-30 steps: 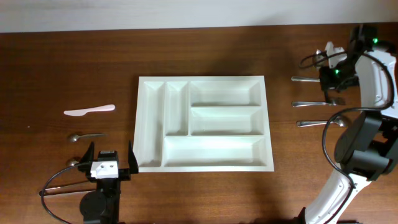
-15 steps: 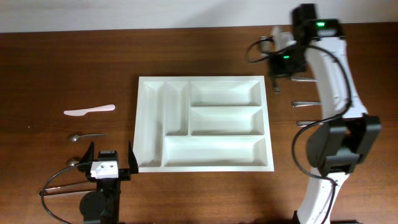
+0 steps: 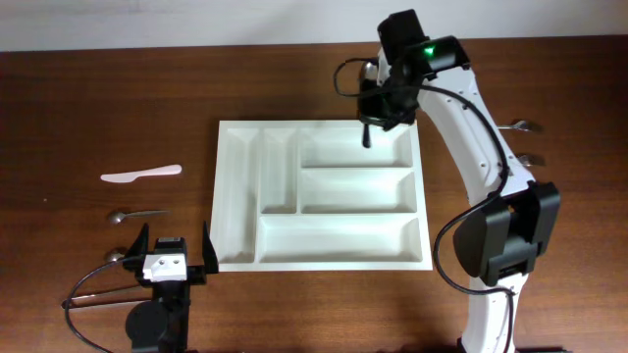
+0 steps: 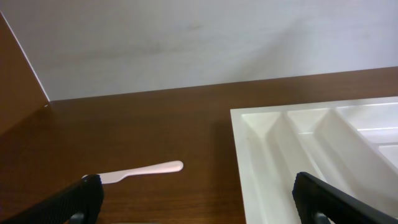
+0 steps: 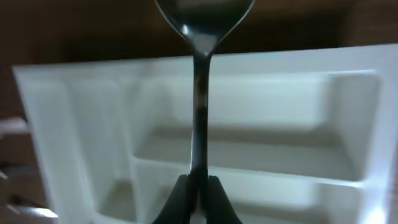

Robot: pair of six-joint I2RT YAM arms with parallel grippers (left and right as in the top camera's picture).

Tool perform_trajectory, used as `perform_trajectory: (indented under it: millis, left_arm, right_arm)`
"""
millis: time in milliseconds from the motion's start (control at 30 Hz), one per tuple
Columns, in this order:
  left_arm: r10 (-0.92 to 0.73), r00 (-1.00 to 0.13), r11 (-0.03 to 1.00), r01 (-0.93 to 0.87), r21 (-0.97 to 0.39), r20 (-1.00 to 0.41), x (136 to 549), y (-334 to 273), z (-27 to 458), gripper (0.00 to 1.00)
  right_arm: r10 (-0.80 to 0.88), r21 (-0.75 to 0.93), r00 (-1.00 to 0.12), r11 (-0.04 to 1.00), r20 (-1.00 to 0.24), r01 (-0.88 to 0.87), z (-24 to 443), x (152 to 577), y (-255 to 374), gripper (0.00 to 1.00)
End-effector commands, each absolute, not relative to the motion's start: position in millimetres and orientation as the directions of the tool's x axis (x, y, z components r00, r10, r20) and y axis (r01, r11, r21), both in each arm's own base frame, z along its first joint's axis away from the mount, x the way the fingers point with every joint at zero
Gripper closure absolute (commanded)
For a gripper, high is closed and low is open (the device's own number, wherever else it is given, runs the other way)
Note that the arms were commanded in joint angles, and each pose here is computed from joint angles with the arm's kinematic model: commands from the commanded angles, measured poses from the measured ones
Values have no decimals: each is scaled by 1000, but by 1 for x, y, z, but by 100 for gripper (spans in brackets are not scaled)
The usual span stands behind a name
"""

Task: Pack container
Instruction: 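Carry the spoon left and release it in the tray's upper-right compartment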

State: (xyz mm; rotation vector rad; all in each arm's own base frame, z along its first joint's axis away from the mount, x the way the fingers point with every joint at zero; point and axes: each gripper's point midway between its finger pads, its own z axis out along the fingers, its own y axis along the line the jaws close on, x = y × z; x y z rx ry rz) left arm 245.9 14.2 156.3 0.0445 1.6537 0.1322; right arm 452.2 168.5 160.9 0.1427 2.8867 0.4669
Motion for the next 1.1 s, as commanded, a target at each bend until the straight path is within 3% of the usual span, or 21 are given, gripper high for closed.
perform_trajectory:
  millis: [0, 200, 400, 933, 1000, 1067]
  left_arm:
    - [124, -87, 990, -51, 129, -988, 245, 15, 156, 1]
    - [124, -87, 990, -51, 129, -988, 245, 15, 156, 1]
    - [124, -87, 990, -51, 129, -988, 245, 15, 156, 1]
    - [124, -87, 990, -51, 129, -988, 245, 15, 156, 1]
    - [124, -87, 990, -51, 129, -988, 245, 15, 156, 1]
    - [124, -87, 990, -51, 129, -988, 245, 15, 156, 1]
  right_arm:
    - [435, 378, -892, 851, -121, 364, 163, 459, 185, 96]
    - [813, 294, -581, 560, -20, 774, 138, 453, 166, 91]
    - [947, 218, -312, 290, 76, 932, 111, 438, 165, 89]
    - [966, 231, -236, 207, 109, 951, 78, 439, 184, 80]
    - [967, 246, -234, 203, 104, 948, 79, 444, 183, 71]
    - [968, 276, -235, 204, 87, 939, 81, 452, 178, 57]
